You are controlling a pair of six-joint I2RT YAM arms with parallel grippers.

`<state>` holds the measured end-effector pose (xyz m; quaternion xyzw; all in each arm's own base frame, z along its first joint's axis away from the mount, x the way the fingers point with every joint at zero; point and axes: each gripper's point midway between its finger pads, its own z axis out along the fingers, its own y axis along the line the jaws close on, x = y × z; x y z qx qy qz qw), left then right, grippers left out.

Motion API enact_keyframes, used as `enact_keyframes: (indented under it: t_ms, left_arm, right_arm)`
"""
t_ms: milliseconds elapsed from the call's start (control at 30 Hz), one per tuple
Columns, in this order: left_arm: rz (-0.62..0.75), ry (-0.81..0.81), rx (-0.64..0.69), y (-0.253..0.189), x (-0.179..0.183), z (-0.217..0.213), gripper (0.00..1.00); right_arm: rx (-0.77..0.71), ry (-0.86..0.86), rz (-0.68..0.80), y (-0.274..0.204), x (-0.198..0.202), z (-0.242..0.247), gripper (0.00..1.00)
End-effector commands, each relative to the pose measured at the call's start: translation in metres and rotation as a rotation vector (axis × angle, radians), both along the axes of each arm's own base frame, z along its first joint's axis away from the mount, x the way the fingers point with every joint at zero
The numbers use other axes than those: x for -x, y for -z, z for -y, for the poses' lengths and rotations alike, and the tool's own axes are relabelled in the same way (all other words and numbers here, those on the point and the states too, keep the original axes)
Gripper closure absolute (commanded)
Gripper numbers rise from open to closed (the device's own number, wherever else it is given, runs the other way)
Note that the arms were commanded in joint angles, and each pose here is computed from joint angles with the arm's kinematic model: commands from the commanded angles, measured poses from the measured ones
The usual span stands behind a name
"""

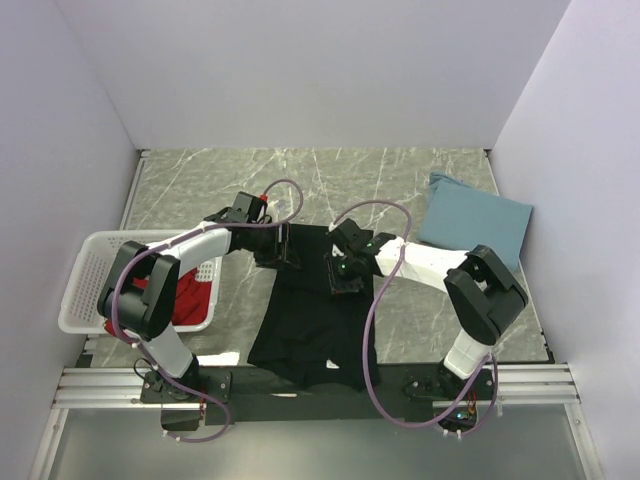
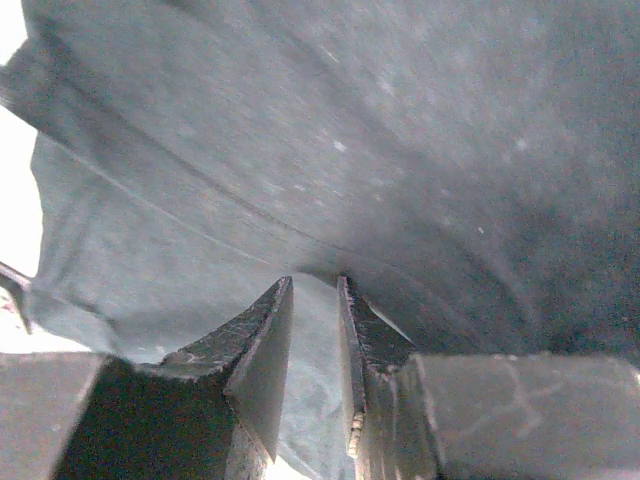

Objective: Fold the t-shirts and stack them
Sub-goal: Fold the tshirt

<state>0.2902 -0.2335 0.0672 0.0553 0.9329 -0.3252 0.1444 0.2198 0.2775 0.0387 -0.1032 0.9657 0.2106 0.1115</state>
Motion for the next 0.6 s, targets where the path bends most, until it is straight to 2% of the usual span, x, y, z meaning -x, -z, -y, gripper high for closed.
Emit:
enact_keyframes:
  t_ms: [0,233,367,567]
  left_arm:
    - [0.018,0.006,0.027,-0.003,-0.002,0.006,0.38]
    - [-0.004,0.006,0.005,0.007,0.001,0.003,0.38]
    - [0.015,-0.017,-0.019,0.001,-0.009,0.001,0.38]
    - [0.072,-0.061,-0.022,-0.021,-0.051,0.006,0.38]
  right_arm:
    - [-0.007,-0.005,-0.003,0.002,0.006,0.0,0.69]
    - [0.026,-0.013,-0.033,0.021,0.007,0.001,0.69]
    - [0.002,-0.03,-0.009,0.002,0.004,-0.003,0.69]
    - [0.011,-0.022,0.054,-0.046,-0.002,0.005,0.66]
